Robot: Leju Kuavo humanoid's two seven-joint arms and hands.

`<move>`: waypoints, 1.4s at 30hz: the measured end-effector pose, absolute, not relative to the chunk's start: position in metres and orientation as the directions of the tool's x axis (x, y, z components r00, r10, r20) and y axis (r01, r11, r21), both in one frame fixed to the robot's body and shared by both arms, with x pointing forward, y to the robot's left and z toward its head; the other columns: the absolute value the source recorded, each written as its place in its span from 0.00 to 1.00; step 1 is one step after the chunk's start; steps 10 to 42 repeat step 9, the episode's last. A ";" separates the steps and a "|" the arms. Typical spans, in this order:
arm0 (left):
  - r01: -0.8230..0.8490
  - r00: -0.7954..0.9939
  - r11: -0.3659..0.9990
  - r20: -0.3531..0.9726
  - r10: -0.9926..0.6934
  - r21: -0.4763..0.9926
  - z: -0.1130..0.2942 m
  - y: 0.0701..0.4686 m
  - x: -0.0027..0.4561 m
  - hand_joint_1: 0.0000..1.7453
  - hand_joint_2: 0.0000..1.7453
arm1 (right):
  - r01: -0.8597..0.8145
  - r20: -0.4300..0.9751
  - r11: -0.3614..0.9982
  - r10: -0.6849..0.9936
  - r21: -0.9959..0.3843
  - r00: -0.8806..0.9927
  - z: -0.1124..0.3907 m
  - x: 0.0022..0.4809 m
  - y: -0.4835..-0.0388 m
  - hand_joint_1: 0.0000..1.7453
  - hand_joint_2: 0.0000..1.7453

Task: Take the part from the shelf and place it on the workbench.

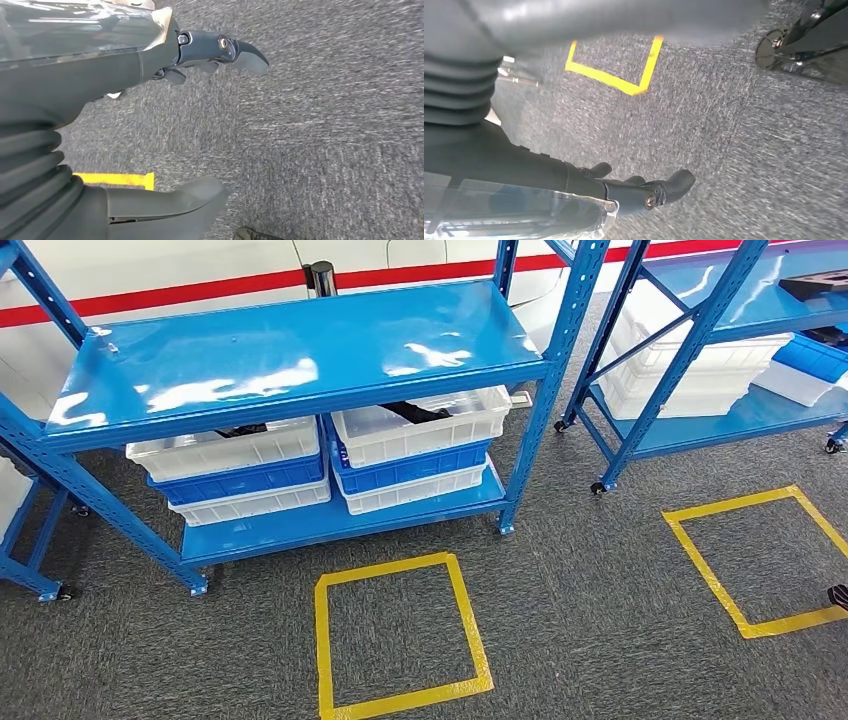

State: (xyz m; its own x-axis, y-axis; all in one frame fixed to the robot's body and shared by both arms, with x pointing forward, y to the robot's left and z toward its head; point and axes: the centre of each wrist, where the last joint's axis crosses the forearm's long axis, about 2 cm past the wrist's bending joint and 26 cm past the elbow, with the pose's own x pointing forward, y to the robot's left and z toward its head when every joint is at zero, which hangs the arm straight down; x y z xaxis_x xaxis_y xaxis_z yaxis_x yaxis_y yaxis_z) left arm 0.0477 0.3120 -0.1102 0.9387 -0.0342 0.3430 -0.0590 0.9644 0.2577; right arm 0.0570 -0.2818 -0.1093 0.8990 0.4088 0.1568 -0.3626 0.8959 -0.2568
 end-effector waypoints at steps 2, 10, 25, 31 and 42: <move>-0.067 0.941 0.965 0.338 -0.024 0.253 -0.110 0.313 0.046 0.00 1.00 | -0.346 0.154 0.905 0.389 -0.247 0.908 -0.110 0.054 -0.283 0.00 1.00; -0.083 0.946 0.968 0.325 0.001 0.238 -0.111 0.317 0.040 0.00 0.00 | -0.286 0.160 0.935 0.322 -0.211 0.933 -0.111 0.046 -0.285 0.00 0.00; -0.083 0.946 0.968 0.325 0.001 0.238 -0.111 0.317 0.040 0.00 0.00 | -0.286 0.160 0.935 0.322 -0.211 0.933 -0.111 0.046 -0.285 0.00 0.00; -0.083 0.946 0.968 0.325 0.001 0.238 -0.111 0.317 0.040 0.00 0.00 | -0.286 0.160 0.935 0.322 -0.211 0.933 -0.111 0.046 -0.285 0.00 0.00; -0.083 0.946 0.968 0.325 0.001 0.238 -0.111 0.317 0.040 0.00 0.00 | -0.286 0.160 0.935 0.322 -0.211 0.933 -0.111 0.046 -0.285 0.00 0.00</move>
